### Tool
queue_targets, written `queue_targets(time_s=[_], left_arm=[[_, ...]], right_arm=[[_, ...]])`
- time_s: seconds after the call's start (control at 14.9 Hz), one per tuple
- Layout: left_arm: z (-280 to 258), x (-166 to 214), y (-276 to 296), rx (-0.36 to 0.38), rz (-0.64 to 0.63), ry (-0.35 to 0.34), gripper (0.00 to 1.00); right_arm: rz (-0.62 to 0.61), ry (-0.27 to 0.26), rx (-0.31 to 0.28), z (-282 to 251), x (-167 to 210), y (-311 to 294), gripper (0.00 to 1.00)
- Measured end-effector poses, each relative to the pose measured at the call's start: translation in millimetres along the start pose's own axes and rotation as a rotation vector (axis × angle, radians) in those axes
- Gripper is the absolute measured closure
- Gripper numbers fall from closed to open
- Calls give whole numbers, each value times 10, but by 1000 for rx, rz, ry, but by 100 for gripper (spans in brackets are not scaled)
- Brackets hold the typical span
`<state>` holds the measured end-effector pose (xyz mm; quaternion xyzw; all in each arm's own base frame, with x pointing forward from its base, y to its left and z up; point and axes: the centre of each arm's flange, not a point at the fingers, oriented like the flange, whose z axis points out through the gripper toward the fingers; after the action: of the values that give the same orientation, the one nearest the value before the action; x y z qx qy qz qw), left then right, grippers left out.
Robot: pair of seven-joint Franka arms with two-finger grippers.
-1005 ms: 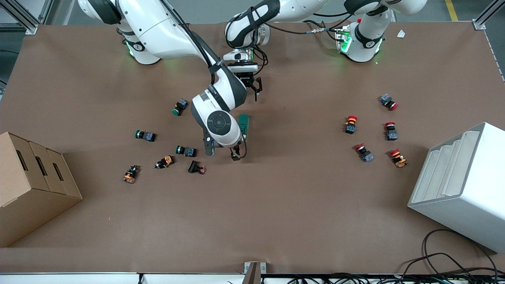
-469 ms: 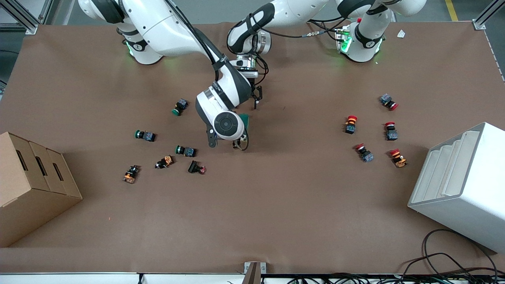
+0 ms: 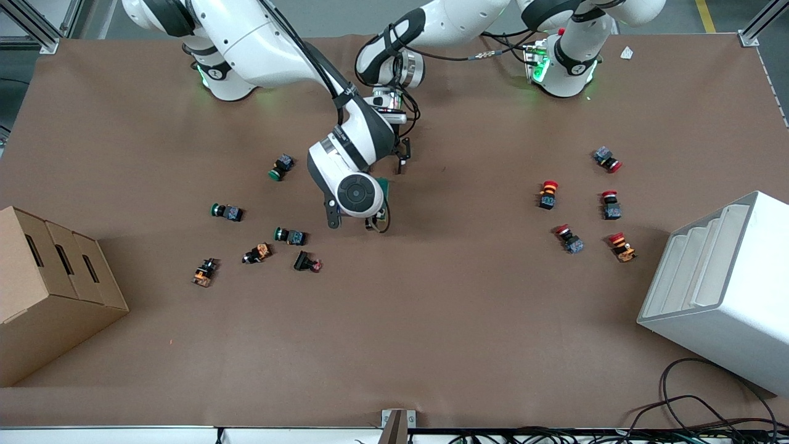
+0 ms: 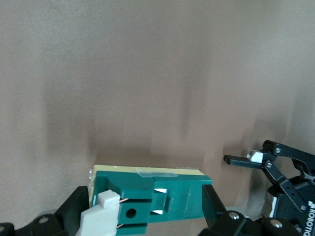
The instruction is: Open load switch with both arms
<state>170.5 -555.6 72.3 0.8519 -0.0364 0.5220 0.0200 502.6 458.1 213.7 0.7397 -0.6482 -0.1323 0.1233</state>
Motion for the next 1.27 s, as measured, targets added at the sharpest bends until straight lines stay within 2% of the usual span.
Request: queue_targets(time_s=[0.2,0.34,0.6,1.27], left_arm=[[-8,-26,6,2,-1,12,1],[-8,-35,4,2,2,18,1],[-10,-56,2,1,9,31,1],[-11,-88,1,2,18,51,2]], right_arm=[[-6,5,-57,-62,-53,76,0],[1,-29,-102,-150,-110,124,0],[-7,-48,-126,-219,-187,176,0],[-53,4,-221,0,-266,369,0]])
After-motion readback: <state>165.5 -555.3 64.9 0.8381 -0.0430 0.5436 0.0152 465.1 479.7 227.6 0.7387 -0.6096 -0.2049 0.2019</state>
